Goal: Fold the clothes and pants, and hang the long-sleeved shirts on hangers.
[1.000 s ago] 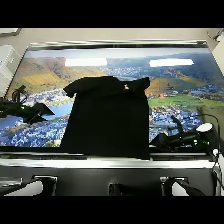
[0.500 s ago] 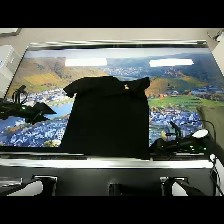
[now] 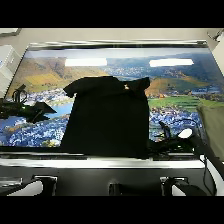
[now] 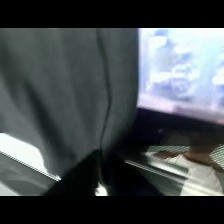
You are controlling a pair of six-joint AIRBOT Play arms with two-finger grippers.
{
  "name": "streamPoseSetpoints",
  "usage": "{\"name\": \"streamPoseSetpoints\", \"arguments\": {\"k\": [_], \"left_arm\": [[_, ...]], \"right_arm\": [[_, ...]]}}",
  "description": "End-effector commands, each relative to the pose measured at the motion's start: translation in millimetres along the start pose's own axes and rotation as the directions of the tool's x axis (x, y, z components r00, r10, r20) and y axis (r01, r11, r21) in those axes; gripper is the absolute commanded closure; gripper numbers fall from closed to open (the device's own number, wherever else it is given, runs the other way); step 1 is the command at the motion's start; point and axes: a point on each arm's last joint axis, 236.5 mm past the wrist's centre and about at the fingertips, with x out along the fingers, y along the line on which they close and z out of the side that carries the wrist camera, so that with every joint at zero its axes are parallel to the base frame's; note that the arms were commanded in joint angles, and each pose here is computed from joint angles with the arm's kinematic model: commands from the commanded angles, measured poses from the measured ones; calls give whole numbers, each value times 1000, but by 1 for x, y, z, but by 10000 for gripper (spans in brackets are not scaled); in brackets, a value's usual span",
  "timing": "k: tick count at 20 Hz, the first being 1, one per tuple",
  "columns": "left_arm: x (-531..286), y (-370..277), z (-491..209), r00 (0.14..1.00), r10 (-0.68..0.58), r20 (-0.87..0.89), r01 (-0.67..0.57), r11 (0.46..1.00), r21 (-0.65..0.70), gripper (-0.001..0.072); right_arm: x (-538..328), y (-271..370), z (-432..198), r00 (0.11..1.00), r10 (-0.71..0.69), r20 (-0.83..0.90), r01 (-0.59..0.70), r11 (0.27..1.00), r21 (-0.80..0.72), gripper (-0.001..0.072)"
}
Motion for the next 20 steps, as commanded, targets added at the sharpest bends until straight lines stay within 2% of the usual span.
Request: {"name": "streamPoseSetpoints", "arguments": {"k": [1, 4, 6, 10, 13, 20], "left_arm": [[-1, 5, -2, 1000, 8, -5, -7, 1000, 20, -3], [7, 26, -25, 999, -1, -41, 1, 1000, -8, 9], [19, 47, -51, 996, -20, -88, 15, 998, -62, 218], [42, 70, -101, 982, -70, -175, 44, 988, -148, 211], [55, 73, -124, 971, -86, -223, 53, 988, -147, 170], [71, 79, -131, 969, -21, -244, -1, 996, -87, 170]], "right_arm": [[4, 4, 3, 1000, -6, 13, 6, 1000, -4, 677], [3, 7, 3, 1000, 6, 12, -6, 1000, 0, 677], [3, 8, 3, 1000, 7, 11, -7, 1000, -3, 677], [3, 9, -3, 1000, 13, -11, -13, 1000, -11, 677], [3, 10, -4, 1000, 15, -19, -15, 1000, -17, 677], [2, 16, -3, 999, 41, -12, -41, 999, -17, 677]]}}
